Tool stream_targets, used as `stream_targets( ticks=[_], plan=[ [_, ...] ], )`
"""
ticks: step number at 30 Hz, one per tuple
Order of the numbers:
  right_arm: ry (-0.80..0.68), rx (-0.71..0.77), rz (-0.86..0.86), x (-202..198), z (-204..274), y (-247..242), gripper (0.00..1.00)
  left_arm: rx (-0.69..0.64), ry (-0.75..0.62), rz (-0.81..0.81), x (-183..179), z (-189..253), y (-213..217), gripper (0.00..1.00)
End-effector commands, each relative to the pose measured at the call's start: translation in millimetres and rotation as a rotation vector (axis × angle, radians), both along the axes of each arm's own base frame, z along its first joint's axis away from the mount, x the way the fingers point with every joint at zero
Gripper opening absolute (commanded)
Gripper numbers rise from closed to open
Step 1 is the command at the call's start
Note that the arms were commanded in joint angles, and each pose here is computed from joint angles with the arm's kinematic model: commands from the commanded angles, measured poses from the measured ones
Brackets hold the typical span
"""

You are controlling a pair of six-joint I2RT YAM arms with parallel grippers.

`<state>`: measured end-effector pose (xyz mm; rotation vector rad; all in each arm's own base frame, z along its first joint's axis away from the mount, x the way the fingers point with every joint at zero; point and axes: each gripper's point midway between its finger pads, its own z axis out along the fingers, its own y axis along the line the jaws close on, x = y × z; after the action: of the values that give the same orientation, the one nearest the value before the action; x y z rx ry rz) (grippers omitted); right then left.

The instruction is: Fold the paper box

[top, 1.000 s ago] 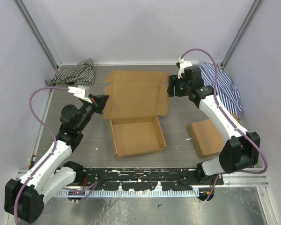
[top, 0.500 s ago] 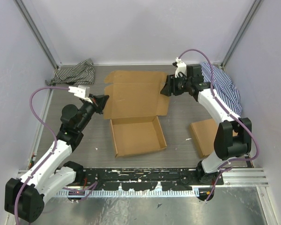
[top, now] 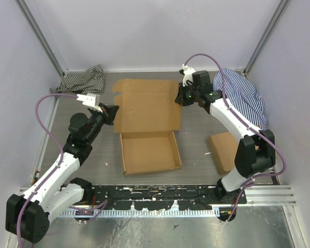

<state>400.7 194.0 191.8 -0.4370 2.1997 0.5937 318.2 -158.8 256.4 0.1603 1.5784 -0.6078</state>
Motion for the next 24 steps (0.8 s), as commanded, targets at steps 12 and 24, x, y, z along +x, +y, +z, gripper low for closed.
stream_targets(
  ticks=[12,24],
  plan=[
    [-0.544,0.009,-0.155,-17.1,102.7,-9.6,0.01,0.027,0.048,0.107,12.8,17.8,14.8,0.52],
    [-0.690,-0.010,-0.083,-57.4,109.1,-23.9,0.01,0.166,0.203,0.262,33.6,25.4,39.1,0.64]
  ],
)
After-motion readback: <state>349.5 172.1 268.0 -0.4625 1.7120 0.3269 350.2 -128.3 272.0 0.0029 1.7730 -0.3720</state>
